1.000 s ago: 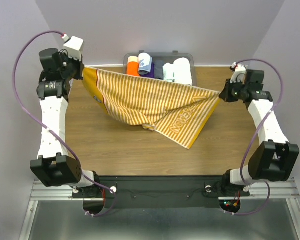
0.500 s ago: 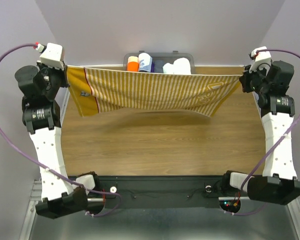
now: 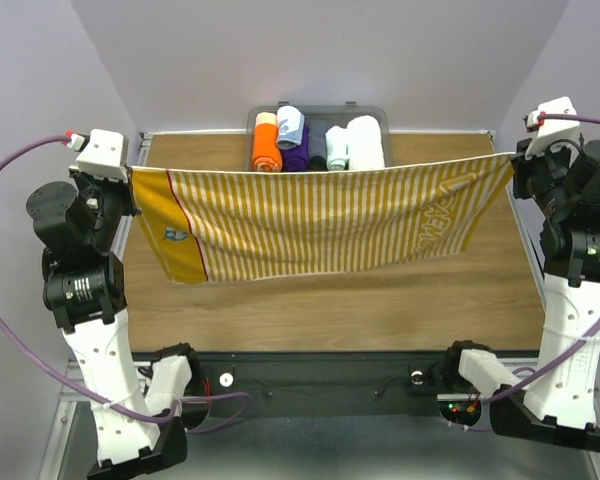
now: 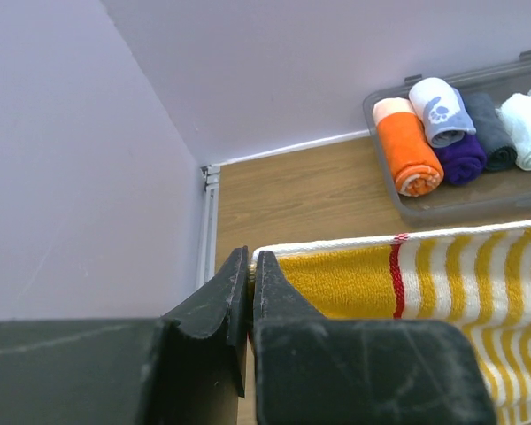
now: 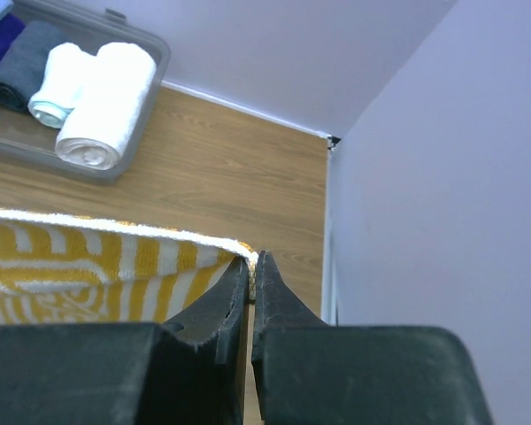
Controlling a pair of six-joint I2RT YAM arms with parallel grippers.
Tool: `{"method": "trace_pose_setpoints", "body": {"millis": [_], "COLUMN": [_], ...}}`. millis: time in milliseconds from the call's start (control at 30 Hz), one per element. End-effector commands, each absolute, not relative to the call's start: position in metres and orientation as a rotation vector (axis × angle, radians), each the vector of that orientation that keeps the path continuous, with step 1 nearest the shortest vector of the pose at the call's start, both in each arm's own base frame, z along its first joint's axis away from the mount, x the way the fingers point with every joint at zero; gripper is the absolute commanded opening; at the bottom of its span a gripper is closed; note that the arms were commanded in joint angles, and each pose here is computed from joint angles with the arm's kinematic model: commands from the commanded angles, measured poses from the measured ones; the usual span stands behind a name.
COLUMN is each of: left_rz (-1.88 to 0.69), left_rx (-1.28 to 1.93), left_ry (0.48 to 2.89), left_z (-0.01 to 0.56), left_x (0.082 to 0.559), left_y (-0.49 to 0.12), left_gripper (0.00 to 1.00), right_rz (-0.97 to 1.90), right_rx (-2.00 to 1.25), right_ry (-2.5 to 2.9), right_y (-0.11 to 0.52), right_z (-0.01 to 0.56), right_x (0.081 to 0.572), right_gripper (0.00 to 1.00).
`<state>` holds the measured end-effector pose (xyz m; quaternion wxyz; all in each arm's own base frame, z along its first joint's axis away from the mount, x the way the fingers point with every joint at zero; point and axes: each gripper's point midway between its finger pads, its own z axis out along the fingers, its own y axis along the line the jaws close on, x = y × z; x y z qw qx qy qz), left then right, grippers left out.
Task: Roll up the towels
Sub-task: Flatten the towel
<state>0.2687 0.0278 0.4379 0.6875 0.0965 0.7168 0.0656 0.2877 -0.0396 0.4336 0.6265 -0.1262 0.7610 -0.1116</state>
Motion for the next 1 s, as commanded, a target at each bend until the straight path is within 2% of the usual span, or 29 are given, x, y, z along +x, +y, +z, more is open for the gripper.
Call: {"method": "trace_pose_setpoints", "body": {"millis": [0,300,967], "left_rz": [0.13,0.148,0.184], "left_rx": [0.127,0.102,0.115], "left_ry": [1.611,1.716,1.748], "left_z": [0.441,0.411,0.409], "left_x": [0.259,0.236,0.202], "left_y": [0.031,0.032,0.028], "left_gripper": [0.0,0.0,0.0], "right_rz": [-0.361,-0.514,-0.63], "right_rx": [-0.288,-0.313,-0.315], "right_ry": [1.755,1.796,1.819], "right_y": [-0.052,-0.066,-0.074], "right_z": [0.444,0.431,0.428], "right_x": [0.266,0.228,0.184], "right_gripper": [0.01,0.0,0.0]}}
